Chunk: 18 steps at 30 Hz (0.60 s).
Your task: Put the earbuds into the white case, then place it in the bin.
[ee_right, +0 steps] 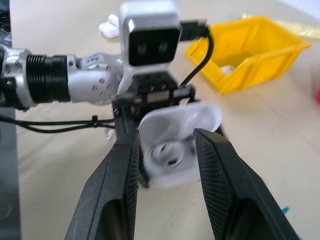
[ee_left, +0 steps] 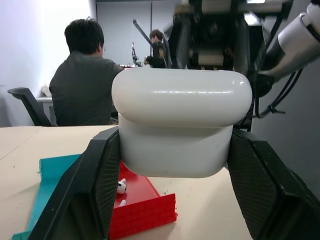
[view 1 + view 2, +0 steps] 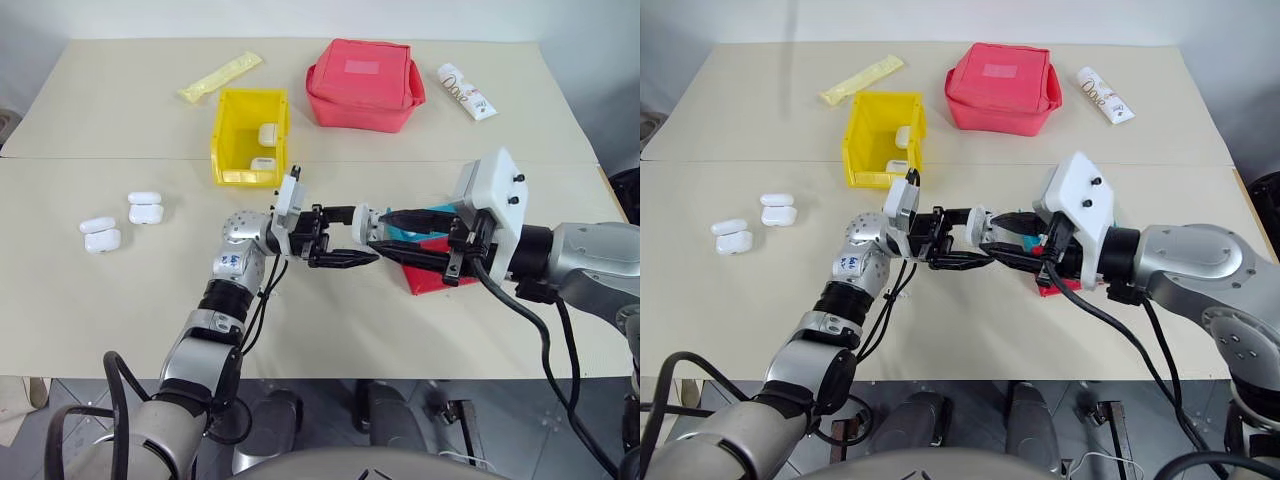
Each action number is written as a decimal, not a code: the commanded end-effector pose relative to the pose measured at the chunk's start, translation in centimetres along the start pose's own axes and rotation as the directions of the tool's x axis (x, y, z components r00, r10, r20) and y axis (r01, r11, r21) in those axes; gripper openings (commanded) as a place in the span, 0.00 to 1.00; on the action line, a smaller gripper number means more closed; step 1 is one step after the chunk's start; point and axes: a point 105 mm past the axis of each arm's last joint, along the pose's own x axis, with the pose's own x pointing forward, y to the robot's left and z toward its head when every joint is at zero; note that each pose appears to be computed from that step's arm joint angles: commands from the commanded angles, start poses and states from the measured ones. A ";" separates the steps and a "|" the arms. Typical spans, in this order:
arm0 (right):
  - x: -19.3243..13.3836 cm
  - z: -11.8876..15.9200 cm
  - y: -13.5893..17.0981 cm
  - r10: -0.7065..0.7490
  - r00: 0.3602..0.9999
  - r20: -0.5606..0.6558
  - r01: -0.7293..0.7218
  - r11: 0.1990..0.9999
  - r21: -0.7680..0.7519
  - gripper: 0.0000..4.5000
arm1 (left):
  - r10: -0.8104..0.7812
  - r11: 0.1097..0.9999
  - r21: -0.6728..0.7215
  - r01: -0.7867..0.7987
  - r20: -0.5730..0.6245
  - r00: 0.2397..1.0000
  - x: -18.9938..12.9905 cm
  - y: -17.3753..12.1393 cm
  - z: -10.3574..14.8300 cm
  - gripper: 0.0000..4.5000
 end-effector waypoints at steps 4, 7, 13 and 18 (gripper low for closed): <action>-0.2 3.0 0.1 -0.026 0.998 0.055 0.033 0.991 -0.130 0.40 | 0.033 0.993 0.117 -0.020 -0.115 0.993 0.9 0.8 0.5 0.62; 0.1 3.2 0.0 -0.029 0.999 0.040 0.034 0.988 -0.147 0.40 | 0.056 0.989 0.147 -0.032 -0.163 0.985 1.0 1.2 0.4 0.62; 2.4 2.2 -0.4 -0.034 0.995 -0.093 0.018 0.984 -0.176 0.17 | 0.133 0.955 0.295 -0.026 -0.347 0.929 1.5 2.9 0.7 0.62; 3.4 1.2 -0.5 -0.019 0.987 -0.158 -0.012 0.981 -0.194 0.01 | 0.149 0.952 0.306 -0.015 -0.421 0.895 1.3 3.5 0.5 0.62</action>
